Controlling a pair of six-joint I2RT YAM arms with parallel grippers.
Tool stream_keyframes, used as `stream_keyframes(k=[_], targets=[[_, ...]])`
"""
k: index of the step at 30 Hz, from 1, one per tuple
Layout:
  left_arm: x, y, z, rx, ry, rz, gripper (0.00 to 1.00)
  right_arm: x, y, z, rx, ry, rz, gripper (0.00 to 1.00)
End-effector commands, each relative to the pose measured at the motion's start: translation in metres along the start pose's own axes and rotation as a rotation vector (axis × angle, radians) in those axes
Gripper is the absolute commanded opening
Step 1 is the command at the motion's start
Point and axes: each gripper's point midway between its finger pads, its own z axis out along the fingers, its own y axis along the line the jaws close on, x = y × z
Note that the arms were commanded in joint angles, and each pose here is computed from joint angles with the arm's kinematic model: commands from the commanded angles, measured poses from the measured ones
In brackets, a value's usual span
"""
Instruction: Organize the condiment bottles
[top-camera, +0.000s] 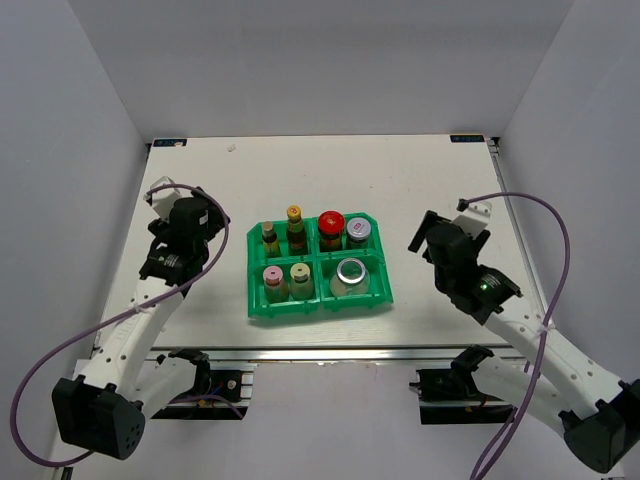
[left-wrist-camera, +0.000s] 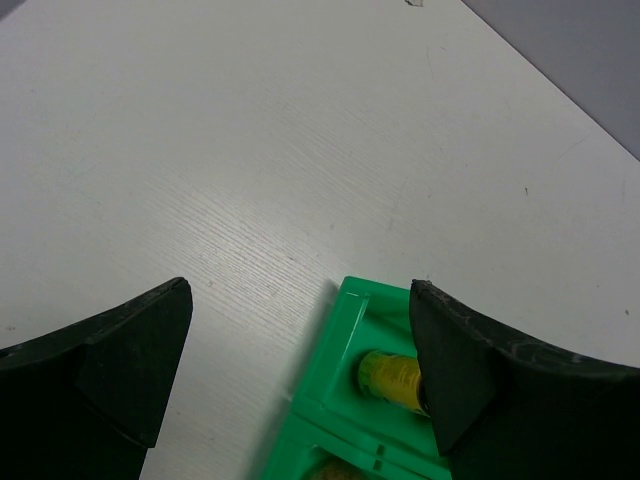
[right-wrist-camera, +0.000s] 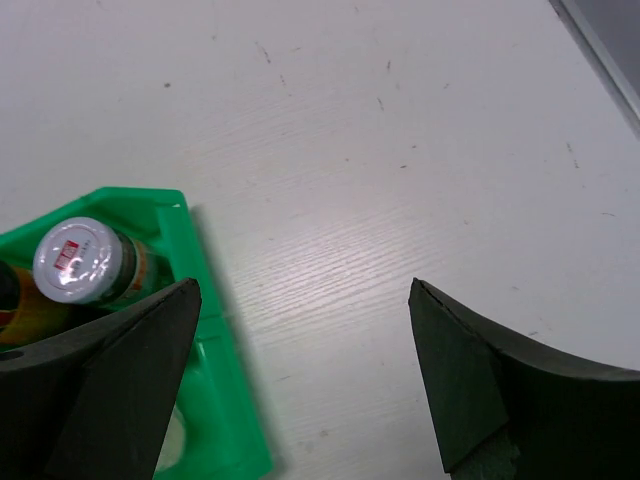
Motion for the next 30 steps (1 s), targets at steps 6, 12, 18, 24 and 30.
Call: stream_keyframes(k=[6, 12, 18, 24, 30], targets=[[-0.019, 0.005, -0.006, 0.001, -0.088, -0.009, 0.98, -0.019, -0.021, -0.009, 0.034, -0.109, -0.019, 0.89], [-0.021, 0.006, -0.009, 0.010, -0.103, -0.013, 0.98, -0.022, -0.021, -0.011, 0.033, -0.114, -0.026, 0.89], [-0.022, 0.006, -0.010, 0.017, -0.110, -0.016, 0.98, -0.023, -0.020, -0.011, 0.028, -0.118, -0.024, 0.89], [-0.022, 0.005, -0.010, 0.021, -0.110, -0.015, 0.98, -0.027, -0.019, -0.012, 0.025, -0.125, 0.018, 0.89], [-0.024, 0.005, -0.012, 0.024, -0.116, -0.020, 0.98, -0.027, -0.008, -0.012, -0.023, -0.106, -0.006, 0.89]])
